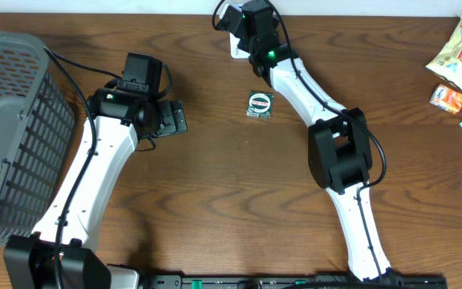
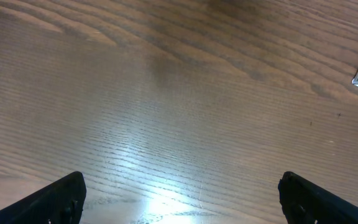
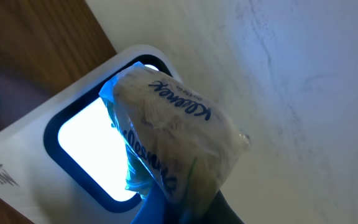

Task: Scan the item barcode
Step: 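Raise the green Kleenex pack to the scanner window, then carry the green Kleenex pack to the top right and release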

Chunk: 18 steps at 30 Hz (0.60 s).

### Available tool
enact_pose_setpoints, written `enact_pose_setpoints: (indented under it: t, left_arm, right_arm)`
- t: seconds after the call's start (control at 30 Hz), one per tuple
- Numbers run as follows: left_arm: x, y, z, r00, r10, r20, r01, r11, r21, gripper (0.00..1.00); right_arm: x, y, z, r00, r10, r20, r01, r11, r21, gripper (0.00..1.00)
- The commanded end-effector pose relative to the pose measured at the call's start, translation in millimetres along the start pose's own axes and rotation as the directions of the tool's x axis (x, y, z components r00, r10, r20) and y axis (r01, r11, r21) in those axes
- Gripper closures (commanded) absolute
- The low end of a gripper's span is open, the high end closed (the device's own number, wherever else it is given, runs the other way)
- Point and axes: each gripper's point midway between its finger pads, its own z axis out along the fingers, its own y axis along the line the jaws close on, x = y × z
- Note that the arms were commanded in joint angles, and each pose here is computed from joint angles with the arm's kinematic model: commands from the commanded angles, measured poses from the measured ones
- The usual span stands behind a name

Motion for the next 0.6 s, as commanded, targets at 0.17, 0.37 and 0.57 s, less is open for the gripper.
enact_pose_setpoints:
  t: [0.17, 0.37, 0.57]
  left_arm:
    - [-1.7, 3.6, -0.6, 1.0, 0.002, 0.003, -0.002, 1.0, -0.014, 0.02]
    - [-1.7, 3.6, -0.6, 1.0, 0.002, 0.003, -0.002, 1.0, -0.014, 0.02]
    - [-1.7, 3.6, -0.6, 1.0, 0.002, 0.003, -0.002, 1.0, -0.014, 0.02]
  right_arm:
    - [18.7, -96.6, -41.3, 0.976, 0.219, -0.017, -0.216, 0.971, 0.106, 0.99]
    - [96.6, -153.8, -72.6, 0.914, 0.373, -0.161, -0.352, 0.925, 0.146, 0.99]
    - [246.6, -160.0, -98.5, 0.692, 0.557, -0.458, -0.53, 0.824, 0.202, 0.99]
